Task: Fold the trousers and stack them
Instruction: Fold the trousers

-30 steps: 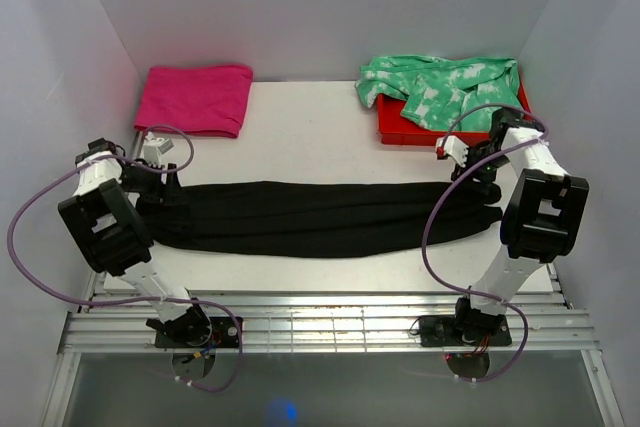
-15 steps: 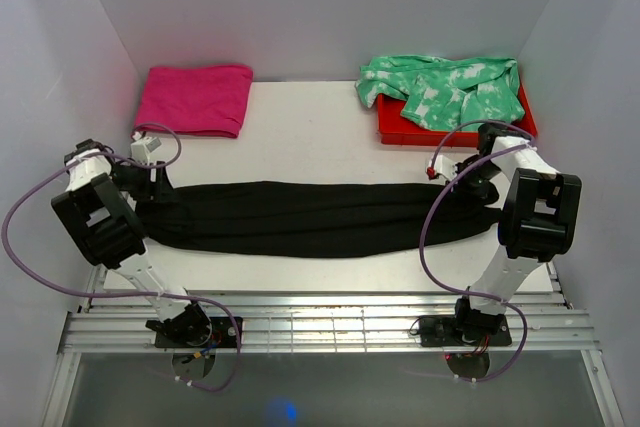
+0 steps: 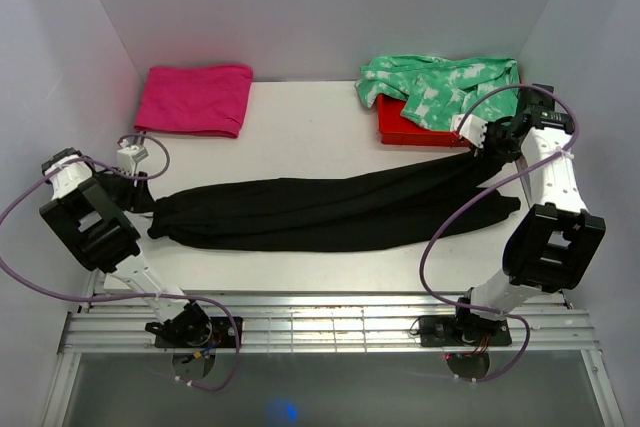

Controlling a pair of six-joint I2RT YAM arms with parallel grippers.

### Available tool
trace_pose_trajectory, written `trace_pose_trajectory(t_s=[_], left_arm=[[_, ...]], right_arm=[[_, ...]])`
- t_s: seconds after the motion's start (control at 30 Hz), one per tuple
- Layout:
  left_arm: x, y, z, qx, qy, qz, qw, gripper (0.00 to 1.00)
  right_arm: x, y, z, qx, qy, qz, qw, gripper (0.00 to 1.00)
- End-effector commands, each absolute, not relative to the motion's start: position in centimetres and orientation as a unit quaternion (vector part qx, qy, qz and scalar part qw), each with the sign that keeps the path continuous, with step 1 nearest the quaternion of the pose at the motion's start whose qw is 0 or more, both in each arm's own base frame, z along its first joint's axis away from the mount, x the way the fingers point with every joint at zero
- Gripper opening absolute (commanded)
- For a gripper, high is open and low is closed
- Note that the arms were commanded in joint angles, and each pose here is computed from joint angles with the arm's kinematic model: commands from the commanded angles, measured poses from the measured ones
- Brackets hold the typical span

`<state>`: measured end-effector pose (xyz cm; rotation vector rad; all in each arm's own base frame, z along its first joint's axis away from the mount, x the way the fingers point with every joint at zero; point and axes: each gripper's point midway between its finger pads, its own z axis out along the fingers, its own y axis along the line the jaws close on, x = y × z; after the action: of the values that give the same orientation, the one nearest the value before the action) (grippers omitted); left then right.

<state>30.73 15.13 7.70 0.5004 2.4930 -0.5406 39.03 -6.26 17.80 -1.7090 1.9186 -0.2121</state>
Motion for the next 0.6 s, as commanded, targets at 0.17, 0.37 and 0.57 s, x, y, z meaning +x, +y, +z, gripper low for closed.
trace_pose_trajectory(t_s=[0.17,0.37,0.57], left_arm=[[28.6,11.6,12.8,0.394,0.82,-0.201,0.363,0.67],[25.7,8.1,13.2,0.491,0.777,-0.166,0.357,0.69],[22.7,6.4,12.0,0.53,0.768,-0.156,0.323,0.7]], right_arm=[[38.5,-5.7,18.0,-0.64,0.706,-0.079,0.294,0.08],[38.2,-6.1,18.1,-0.639,0.708,-0.089,0.287,0.08],[38.2,-5.8,18.3,-0.639,0.705,-0.086,0.295,0.08]])
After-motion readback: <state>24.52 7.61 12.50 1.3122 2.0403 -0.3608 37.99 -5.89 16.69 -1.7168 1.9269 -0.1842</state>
